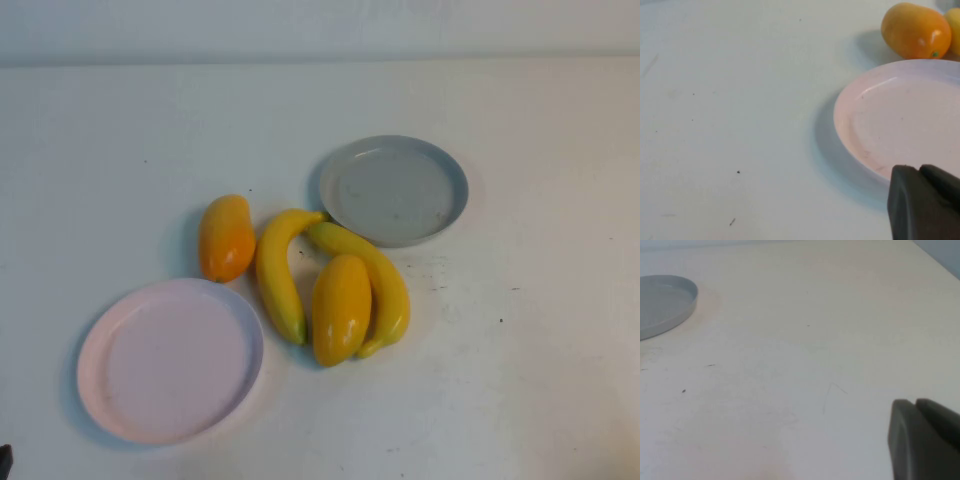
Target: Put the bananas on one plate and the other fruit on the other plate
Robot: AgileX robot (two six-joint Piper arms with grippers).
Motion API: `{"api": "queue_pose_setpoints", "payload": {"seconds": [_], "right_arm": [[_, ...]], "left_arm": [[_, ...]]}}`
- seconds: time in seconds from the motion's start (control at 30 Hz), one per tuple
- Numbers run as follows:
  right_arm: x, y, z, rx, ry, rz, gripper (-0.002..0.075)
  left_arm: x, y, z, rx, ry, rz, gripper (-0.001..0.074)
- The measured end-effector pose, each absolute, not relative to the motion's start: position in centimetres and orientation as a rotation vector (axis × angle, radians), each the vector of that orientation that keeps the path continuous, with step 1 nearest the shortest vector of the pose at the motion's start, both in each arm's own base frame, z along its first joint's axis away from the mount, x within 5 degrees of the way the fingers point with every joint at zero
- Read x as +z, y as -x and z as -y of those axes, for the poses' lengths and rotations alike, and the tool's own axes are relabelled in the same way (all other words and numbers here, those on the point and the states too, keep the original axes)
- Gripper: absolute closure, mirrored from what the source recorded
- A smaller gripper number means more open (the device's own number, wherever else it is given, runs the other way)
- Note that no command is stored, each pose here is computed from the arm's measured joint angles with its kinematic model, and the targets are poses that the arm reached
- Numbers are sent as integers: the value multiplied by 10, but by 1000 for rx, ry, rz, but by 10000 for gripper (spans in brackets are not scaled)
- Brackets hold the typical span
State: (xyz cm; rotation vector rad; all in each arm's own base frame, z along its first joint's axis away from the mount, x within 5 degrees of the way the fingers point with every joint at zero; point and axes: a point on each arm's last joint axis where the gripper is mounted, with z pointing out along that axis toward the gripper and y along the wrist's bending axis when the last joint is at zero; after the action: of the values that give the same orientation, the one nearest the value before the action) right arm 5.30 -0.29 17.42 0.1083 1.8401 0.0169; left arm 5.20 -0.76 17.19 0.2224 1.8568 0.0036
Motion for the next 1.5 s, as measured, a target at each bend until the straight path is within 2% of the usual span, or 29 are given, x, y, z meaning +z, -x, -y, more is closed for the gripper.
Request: {"api": "queue_pose_setpoints", "payload": {"seconds": [0.6,1.3,1.5], "right_arm": [[174,-53,3,17,-108,-1840,741],[174,-53,3,17,-108,-1840,741],[174,-53,3,17,-108,-1840,741]], "left_arm": [[172,-52,8,3,-222,-1857,740],[176,-53,12,-132,-122,-1819,740],[184,-54,15,-300,25,-1745,740]]}}
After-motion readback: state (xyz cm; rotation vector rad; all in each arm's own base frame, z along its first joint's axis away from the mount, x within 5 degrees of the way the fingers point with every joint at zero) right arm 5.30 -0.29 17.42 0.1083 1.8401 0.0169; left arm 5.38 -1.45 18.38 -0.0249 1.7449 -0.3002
